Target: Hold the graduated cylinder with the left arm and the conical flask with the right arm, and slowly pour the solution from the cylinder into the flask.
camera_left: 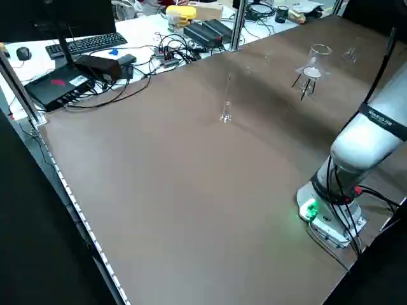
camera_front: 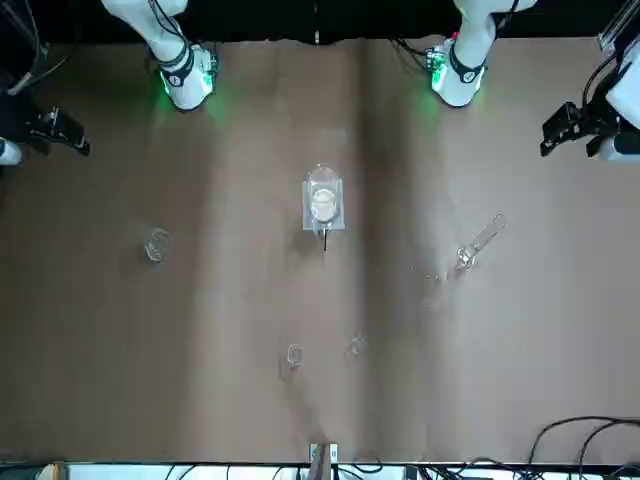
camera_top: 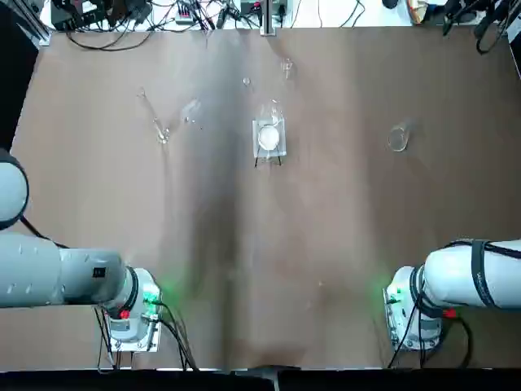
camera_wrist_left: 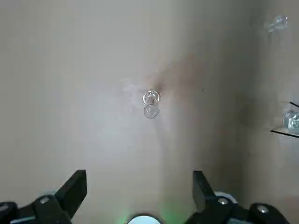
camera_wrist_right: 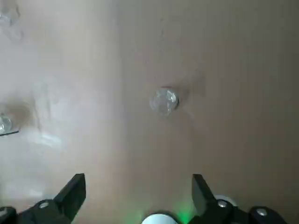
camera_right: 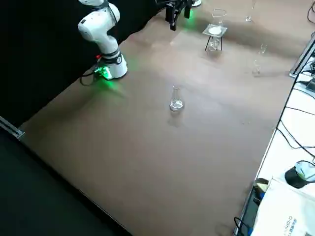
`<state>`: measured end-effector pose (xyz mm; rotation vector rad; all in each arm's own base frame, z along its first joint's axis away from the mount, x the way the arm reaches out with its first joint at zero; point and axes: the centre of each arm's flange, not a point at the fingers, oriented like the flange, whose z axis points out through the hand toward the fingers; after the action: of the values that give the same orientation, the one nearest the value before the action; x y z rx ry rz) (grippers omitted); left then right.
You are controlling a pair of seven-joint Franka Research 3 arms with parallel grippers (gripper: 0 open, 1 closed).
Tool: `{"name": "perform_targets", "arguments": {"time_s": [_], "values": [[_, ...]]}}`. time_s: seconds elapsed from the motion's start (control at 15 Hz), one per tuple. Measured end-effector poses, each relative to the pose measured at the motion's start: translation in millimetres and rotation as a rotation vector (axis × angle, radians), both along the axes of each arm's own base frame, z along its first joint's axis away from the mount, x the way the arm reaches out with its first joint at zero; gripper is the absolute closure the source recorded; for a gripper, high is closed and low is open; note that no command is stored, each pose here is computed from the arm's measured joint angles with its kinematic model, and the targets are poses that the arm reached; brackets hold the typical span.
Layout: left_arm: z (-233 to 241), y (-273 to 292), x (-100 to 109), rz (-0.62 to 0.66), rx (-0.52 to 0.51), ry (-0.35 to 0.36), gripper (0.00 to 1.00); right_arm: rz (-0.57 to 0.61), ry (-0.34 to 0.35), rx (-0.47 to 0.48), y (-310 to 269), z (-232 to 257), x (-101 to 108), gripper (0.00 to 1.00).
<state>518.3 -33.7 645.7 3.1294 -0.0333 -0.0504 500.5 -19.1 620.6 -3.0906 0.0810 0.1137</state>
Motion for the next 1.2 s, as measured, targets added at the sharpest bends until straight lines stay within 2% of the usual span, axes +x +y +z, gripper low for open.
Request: {"name": "perform_targets", "arguments": {"time_s": [0.47, 0.67, 0.8, 1.07, 1.2], "values": [[-10, -1, 6, 0.003, 0.000, 0.016, 0.00, 0.025, -0.064, -0.003, 14, 9, 7, 0.00], [-20, 18, 13, -0.033, 0.006, 0.031, 0.00, 0.053, -0.076, -0.003, 29, 10, 8, 0.00], [-23, 51, 15, -0.143, -0.003, 0.035, 0.00, 0.070, -0.080, -0.003, 38, 10, 8, 0.00], [-31, 143, 8, -0.445, -0.036, 0.038, 0.00, 0.073, -0.069, -0.003, 39, 5, 10, 0.00], [-46, 177, 8, -0.575, -0.100, 0.030, 0.00, 0.071, -0.055, -0.003, 38, -3, 15, 0.00]]}}
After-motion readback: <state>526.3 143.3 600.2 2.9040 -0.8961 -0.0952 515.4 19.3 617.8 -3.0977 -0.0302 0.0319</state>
